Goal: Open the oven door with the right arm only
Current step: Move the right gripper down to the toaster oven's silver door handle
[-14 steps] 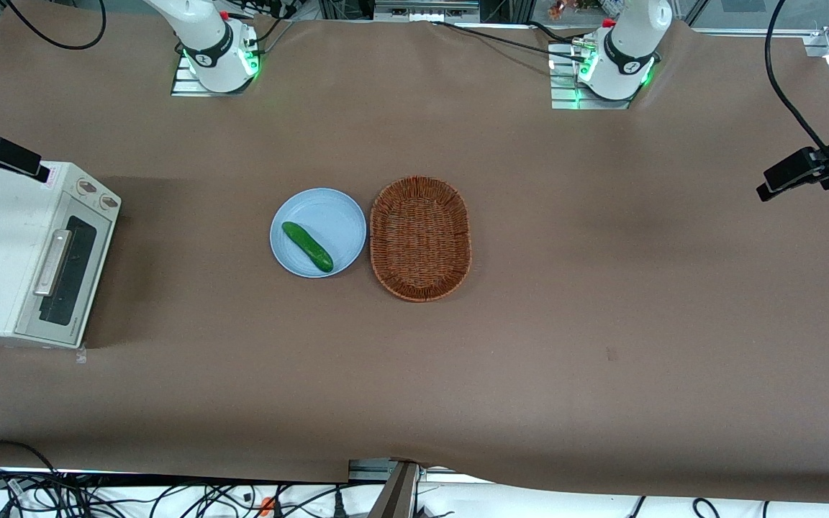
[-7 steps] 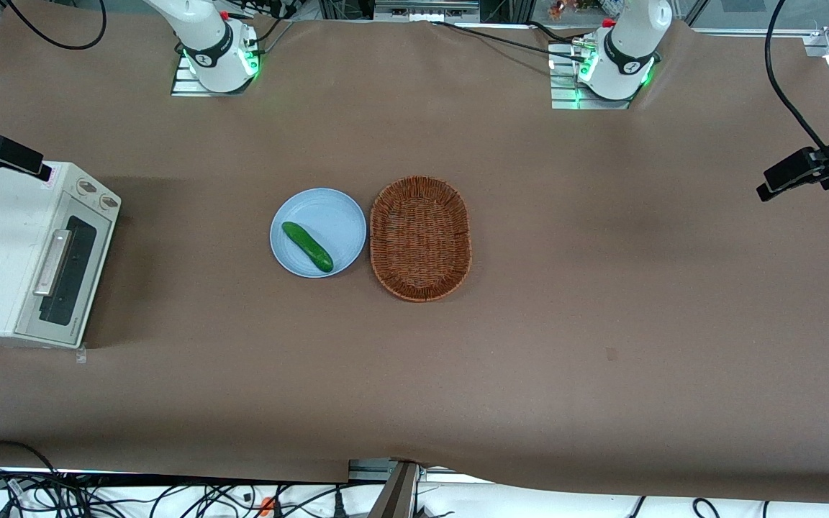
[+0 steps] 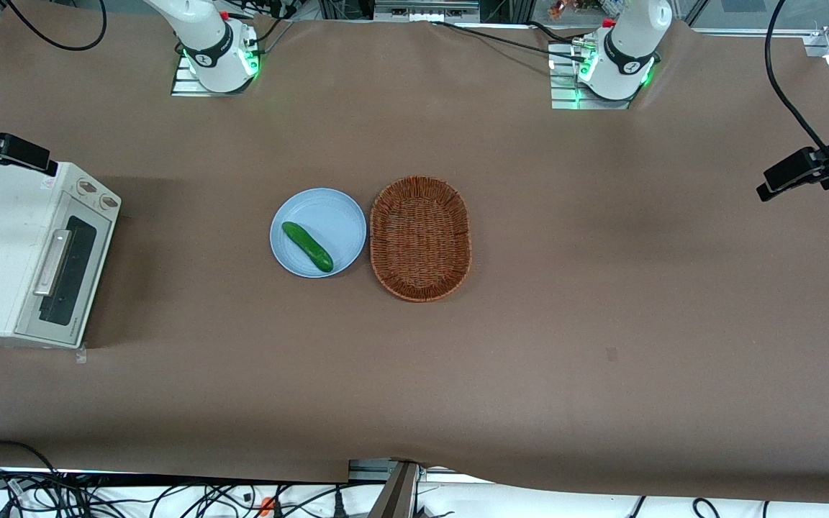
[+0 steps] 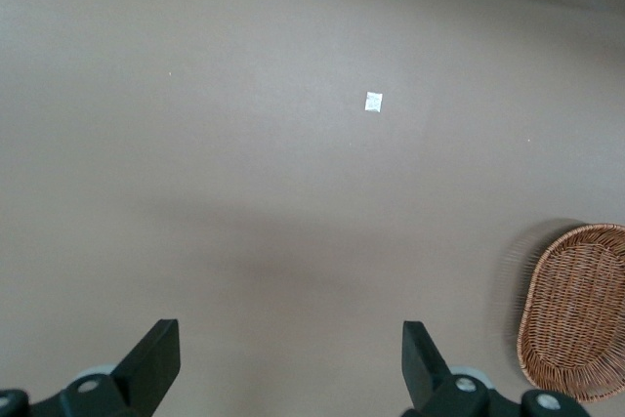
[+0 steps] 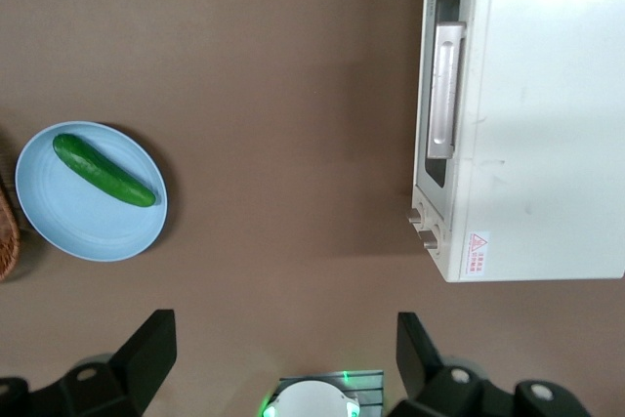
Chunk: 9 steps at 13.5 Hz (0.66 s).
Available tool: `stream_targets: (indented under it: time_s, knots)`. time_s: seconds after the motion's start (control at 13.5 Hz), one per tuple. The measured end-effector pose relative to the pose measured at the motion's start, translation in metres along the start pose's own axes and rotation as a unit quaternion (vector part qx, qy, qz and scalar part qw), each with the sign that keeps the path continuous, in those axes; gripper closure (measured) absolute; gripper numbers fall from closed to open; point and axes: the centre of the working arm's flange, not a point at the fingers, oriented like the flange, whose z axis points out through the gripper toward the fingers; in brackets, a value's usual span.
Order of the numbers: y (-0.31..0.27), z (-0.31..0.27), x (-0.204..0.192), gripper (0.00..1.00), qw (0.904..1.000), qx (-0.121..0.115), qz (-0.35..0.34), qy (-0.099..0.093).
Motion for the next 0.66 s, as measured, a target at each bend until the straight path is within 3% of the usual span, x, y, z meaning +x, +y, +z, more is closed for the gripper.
stream_targets:
  time_s: [0.37, 0.66]
  knots:
    - [-0.005, 0.042, 0.016, 0.00, 0.9977, -0.003, -0.028, -0.062]
    - [-0.011, 0.077, 0.032, 0.00, 0.9948, -0.006, -0.034, -0.096]
